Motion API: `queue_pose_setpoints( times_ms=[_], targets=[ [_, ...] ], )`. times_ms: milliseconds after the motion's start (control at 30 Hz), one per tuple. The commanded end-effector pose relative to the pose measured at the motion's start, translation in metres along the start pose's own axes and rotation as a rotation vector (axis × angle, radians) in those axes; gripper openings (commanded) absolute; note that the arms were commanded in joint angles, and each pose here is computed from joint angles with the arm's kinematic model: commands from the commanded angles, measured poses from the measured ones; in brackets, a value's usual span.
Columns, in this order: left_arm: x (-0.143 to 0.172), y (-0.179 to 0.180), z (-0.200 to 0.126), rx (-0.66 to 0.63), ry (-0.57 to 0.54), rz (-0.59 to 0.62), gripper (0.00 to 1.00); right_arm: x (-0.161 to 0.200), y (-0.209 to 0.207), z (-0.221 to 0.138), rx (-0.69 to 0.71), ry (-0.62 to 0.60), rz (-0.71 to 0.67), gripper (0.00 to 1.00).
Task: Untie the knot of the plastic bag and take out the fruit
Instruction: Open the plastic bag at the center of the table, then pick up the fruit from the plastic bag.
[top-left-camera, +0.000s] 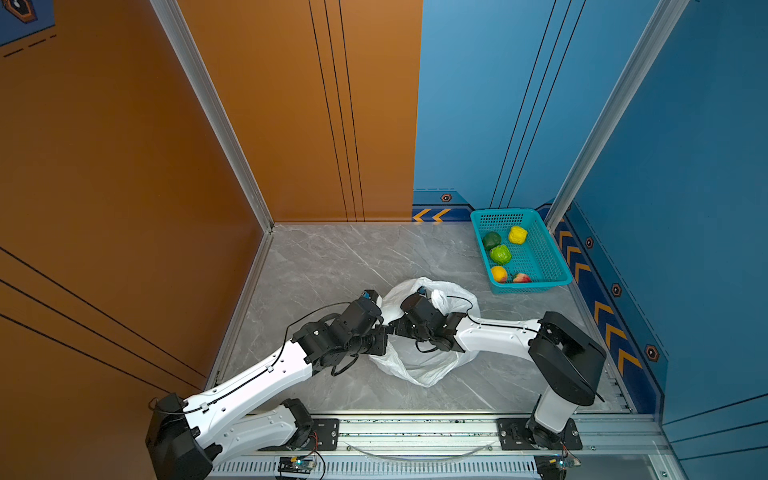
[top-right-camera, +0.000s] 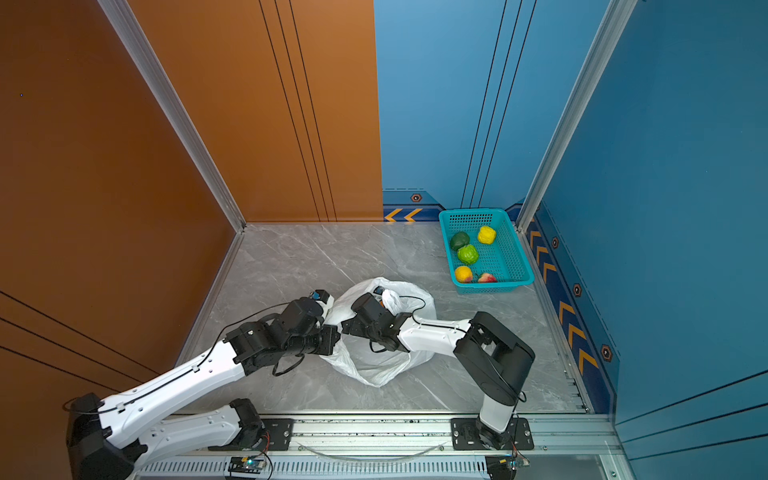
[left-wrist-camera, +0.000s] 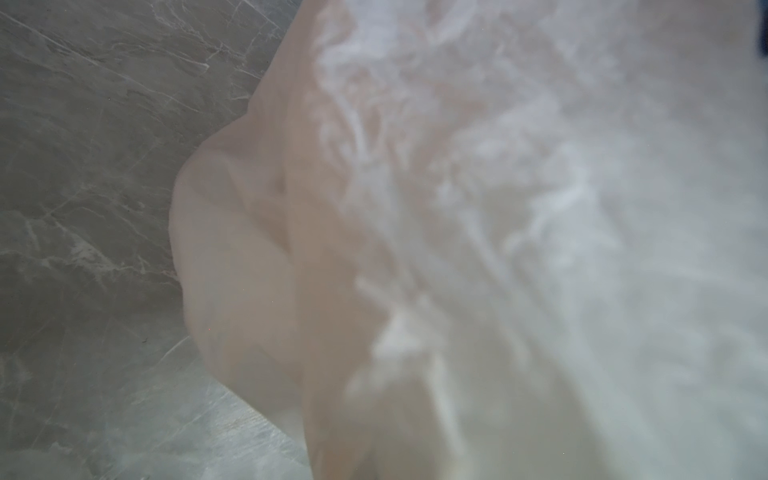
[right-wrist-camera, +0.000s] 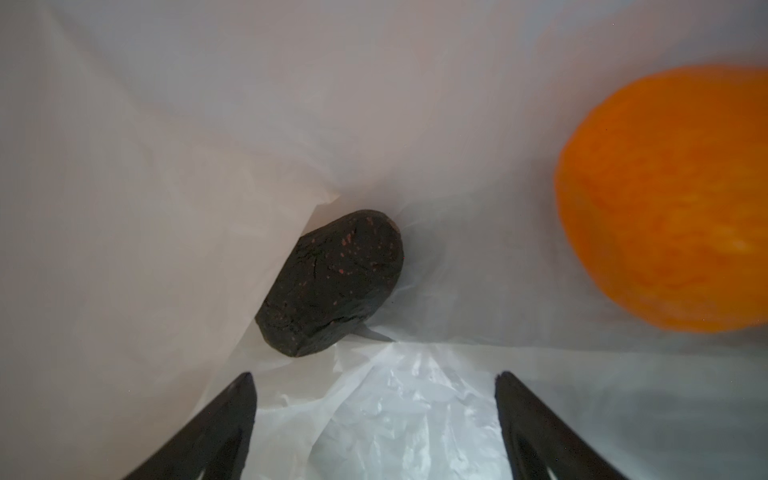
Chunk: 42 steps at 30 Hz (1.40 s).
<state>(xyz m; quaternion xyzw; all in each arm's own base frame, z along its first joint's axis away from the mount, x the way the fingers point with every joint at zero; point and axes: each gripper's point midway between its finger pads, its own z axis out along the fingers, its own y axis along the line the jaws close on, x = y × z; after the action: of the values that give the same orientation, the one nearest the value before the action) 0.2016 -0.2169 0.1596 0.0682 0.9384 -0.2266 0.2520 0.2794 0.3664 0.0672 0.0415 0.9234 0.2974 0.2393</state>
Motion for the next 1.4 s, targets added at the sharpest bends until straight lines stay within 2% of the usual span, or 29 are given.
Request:
queue_pose_setpoints(
  times_ms=[0,267,533,667,900,1233,1367],
  targets=[
    [-0.002,0.006,-0.001,-0.031,-0.012,-0.003,0.0,-0.008,0.021,0.007,-0.073,-0.042,0.053,0.89],
    [0.019,0.029,-0.004,-0.124,0.069,-0.02,0.0,-0.017,0.007,0.026,-0.073,-0.116,0.172,0.89],
    [0.019,0.038,-0.004,-0.189,0.093,-0.013,0.0,-0.016,0.014,0.043,-0.089,-0.107,0.185,0.87],
    [0.018,0.037,-0.002,-0.189,0.101,-0.012,0.0,-0.018,0.011,0.047,-0.098,-0.116,0.211,0.86],
    [0.011,0.031,-0.007,-0.167,0.077,-0.011,0.0,-0.022,0.024,0.048,-0.206,-0.131,0.313,0.82],
    [0.013,0.025,-0.002,-0.128,0.085,-0.015,0.0,-0.028,0.019,0.068,-0.213,-0.131,0.401,0.77],
    [0.013,0.023,-0.001,-0.117,0.089,-0.011,0.0,-0.028,0.012,0.085,-0.199,-0.13,0.44,0.68]
  ],
)
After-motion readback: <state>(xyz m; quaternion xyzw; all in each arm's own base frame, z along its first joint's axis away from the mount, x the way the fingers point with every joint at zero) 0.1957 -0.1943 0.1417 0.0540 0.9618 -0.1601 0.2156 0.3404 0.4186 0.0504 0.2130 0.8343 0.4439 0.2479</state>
